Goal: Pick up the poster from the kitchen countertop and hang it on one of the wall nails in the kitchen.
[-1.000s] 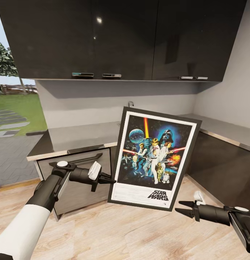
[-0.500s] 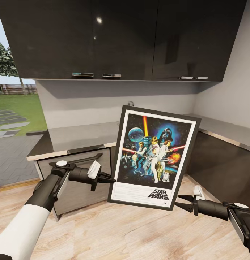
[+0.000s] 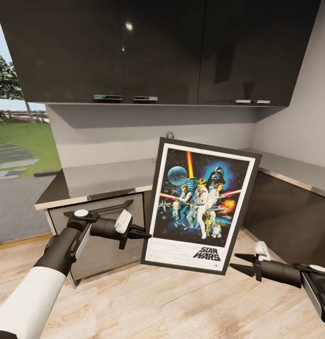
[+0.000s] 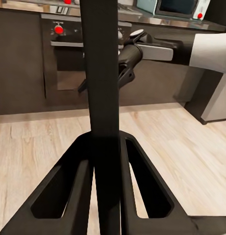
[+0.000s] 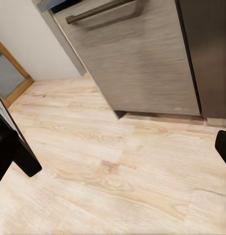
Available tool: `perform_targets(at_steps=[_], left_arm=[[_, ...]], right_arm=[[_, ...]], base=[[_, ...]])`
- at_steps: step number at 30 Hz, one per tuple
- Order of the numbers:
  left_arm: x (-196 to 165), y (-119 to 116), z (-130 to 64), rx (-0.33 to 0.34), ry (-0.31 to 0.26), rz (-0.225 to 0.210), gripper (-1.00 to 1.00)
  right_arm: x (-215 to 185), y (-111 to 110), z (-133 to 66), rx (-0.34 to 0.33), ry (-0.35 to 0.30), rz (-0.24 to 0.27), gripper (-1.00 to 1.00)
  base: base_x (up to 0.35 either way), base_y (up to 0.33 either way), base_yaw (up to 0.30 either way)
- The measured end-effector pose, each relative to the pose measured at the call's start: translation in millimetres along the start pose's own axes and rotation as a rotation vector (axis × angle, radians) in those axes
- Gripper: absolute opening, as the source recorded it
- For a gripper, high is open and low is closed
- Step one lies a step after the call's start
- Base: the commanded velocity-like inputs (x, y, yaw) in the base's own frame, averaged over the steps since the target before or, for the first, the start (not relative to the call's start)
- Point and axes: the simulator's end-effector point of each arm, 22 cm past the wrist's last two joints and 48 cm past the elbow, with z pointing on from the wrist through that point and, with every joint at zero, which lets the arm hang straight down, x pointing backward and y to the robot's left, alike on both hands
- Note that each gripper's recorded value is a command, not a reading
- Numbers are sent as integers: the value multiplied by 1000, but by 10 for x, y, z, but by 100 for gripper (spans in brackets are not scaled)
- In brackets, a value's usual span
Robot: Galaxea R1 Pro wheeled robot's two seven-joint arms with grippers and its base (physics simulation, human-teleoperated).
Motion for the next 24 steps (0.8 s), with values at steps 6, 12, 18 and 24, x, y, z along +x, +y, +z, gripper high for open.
perform_targets(at_steps=[6,12,18,24], left_arm=[[2,2,1,0,0,-2,-100],[3,2,1,0,0,-3,-100],[3,2,1,0,0,-3,-100],[3,2,1,0,0,-4,-100]], right_arm=[[-65,-59,-87,20,-27,-30,100],[-160,-114,-172,43,-69,-83,100],[-150,-79,-161,27,-65,-84,100],[-124,33,-147,-24,-55,-88,100]], base=[[0,0,0],[0,0,0],[0,0,0],[0,0,0]])
